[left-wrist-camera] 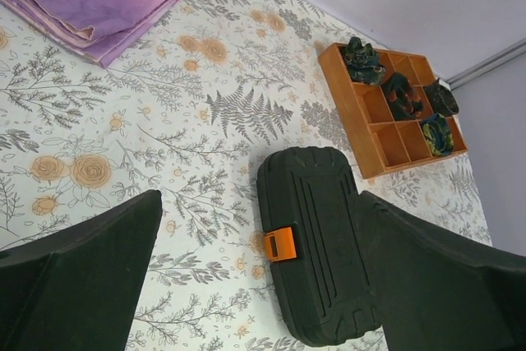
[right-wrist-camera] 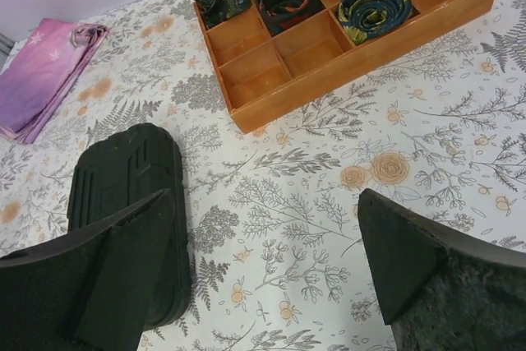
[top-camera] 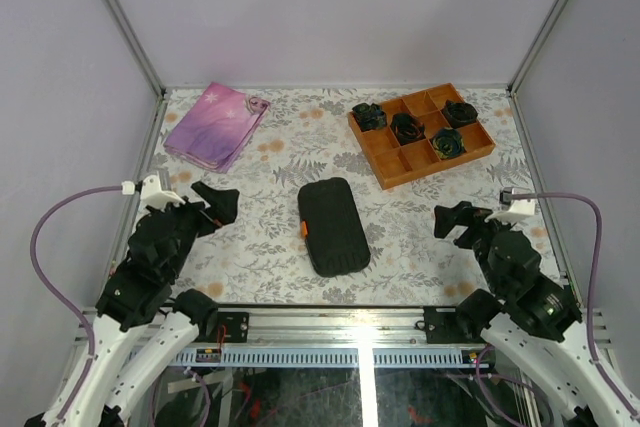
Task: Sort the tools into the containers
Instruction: Reset both arms
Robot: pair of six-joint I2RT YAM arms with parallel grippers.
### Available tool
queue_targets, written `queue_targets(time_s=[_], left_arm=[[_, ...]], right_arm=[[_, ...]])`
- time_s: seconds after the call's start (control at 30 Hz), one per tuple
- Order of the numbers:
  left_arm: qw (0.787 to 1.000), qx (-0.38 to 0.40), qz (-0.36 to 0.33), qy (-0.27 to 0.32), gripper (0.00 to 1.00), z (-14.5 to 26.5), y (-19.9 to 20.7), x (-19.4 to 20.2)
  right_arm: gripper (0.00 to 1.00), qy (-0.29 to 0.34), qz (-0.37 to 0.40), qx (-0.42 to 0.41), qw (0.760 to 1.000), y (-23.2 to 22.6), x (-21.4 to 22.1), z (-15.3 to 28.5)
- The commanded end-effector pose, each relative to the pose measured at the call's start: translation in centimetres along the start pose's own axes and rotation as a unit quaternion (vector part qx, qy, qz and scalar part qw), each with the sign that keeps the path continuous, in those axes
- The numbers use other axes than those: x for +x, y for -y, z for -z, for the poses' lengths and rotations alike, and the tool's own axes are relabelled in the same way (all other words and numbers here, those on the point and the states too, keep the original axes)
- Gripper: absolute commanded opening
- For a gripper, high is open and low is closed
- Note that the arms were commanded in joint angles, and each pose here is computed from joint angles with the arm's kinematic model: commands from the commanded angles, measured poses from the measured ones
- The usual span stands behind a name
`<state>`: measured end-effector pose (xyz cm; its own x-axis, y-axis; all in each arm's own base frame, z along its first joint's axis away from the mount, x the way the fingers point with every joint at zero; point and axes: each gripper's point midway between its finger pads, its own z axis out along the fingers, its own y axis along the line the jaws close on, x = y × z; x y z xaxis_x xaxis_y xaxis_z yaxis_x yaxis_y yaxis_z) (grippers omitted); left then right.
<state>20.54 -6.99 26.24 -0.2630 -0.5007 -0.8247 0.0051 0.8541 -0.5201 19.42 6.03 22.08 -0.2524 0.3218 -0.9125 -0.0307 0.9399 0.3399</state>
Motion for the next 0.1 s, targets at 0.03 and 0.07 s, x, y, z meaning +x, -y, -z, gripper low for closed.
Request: queue_targets(time_s=[0.03,0.07], left_arm=[[1.0,-0.02,-0.012,-0.006,1.0,-0.66,-0.73,0.51],[1.0,-0.021,-0.013,-0.007,1.0,-0.76,-0.81,0.66]], right_arm=[[0.99,0.003,0.0,0.019,1.0,0.3,-0.18,-0.47],[0.99,0.0,0.002,0.018,1.0,0.23,-0.05,-0.56]])
